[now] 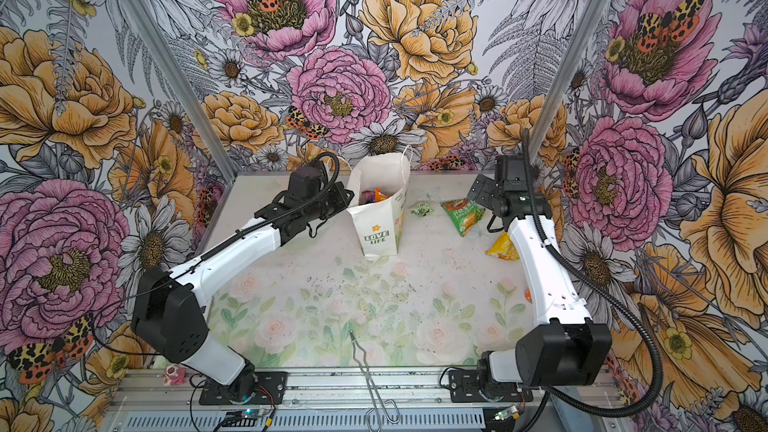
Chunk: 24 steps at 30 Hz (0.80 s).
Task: Place the snacks into the paper bag
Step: 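Move the right gripper away from the bag down to the yellow snack packet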
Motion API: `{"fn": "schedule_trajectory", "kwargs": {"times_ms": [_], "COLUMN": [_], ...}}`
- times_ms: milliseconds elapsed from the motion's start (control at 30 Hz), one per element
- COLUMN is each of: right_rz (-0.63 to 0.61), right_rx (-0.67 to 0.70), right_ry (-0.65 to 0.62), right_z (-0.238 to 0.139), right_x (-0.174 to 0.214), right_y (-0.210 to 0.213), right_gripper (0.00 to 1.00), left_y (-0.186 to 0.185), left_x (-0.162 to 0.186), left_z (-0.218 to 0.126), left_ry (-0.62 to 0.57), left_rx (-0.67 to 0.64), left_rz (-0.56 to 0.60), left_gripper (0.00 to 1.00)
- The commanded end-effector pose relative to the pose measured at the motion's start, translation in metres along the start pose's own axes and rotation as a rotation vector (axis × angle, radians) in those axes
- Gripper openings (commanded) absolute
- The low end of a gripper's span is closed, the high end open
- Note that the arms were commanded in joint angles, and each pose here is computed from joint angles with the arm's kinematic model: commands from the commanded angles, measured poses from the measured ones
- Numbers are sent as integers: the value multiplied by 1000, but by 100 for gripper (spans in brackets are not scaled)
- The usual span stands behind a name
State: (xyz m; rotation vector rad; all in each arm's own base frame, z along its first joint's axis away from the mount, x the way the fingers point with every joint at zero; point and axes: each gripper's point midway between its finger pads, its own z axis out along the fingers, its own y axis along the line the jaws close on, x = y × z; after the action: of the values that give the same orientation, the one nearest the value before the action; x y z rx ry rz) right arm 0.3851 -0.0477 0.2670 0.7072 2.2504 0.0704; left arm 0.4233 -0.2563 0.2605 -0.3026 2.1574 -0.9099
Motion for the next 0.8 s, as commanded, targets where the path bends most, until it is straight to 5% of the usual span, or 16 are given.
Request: {"fn": "schedule_trajectory", "kwargs": {"times_ms": [0, 167, 767], "right_rz": [170, 260, 246], "right_rx": [6, 61, 249], "right_ry": [115, 218, 352], "right_z": [25, 54, 130], "right_x": [20, 40, 57], "right_y": [-21, -57, -116], "right_gripper": [100, 100, 100], "left_y": [2, 3, -3], "left_x": [-7, -7, -3], "left_z": [-11, -11, -1], "left_ry": [-28, -26, -2], "left_rx": [-9, -10, 6], "left_rz": [8, 6, 10], "left_gripper": [0, 0, 0]}}
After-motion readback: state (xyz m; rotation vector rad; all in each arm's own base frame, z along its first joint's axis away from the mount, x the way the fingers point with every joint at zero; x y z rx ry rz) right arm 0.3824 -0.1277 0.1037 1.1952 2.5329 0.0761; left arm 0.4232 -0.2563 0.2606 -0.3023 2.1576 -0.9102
